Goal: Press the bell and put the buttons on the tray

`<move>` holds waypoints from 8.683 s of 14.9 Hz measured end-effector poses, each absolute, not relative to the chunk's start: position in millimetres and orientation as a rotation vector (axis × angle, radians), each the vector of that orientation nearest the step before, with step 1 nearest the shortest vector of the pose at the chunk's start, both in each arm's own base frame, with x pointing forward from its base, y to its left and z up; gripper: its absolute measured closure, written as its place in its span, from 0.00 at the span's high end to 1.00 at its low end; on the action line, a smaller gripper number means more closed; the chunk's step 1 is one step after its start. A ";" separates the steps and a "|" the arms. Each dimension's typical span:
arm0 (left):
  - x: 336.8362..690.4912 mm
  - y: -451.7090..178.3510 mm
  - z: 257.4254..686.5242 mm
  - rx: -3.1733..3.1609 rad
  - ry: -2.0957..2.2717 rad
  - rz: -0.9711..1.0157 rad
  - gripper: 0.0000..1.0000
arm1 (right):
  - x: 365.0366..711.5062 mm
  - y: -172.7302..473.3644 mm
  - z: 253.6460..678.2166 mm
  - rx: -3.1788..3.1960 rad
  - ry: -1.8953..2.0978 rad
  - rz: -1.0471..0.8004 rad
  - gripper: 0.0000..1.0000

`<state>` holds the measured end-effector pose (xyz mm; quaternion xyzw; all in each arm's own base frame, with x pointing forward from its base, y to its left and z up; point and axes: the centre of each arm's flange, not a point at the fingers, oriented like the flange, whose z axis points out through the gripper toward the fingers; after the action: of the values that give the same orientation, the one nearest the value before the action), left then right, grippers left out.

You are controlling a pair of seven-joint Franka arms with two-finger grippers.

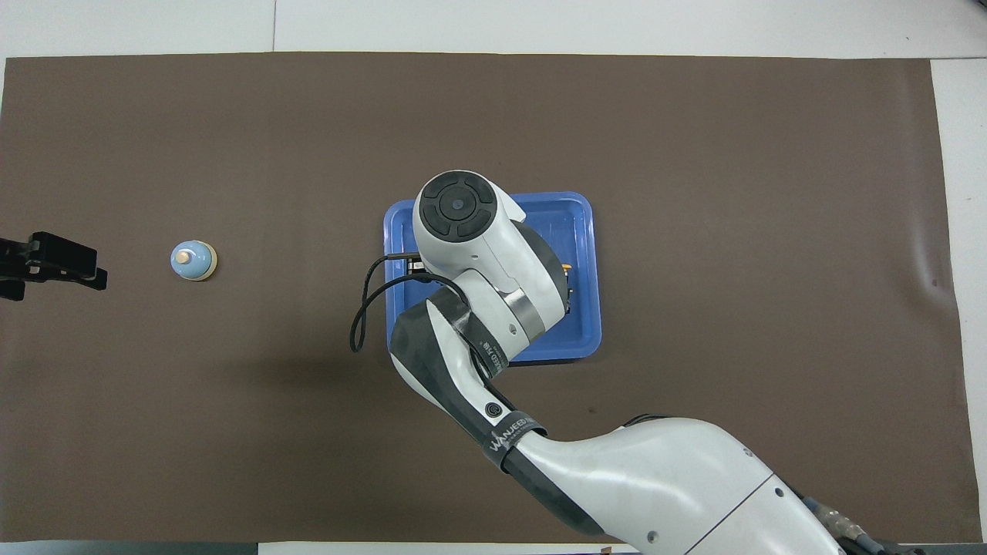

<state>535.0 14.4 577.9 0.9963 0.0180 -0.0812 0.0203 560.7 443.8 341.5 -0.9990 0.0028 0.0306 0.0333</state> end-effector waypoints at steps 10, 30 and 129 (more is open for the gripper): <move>535.0 14.4 577.9 3.090 0.056 -0.252 1.00 | 544.5 467.1 308.1 -3.069 0.137 0.113 0.42; 535.0 14.4 577.9 3.090 0.056 -0.252 1.00 | 574.4 414.8 402.2 -3.064 0.217 0.048 1.00; 555.1 23.8 494.4 3.090 0.123 -0.226 1.00 | 560.0 23.4 566.8 -3.136 -0.011 0.181 1.00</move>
<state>555.1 23.8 494.4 0.9963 0.0398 -0.0730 0.0207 560.0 23.4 566.8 -0.9983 -0.0036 0.0576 0.0003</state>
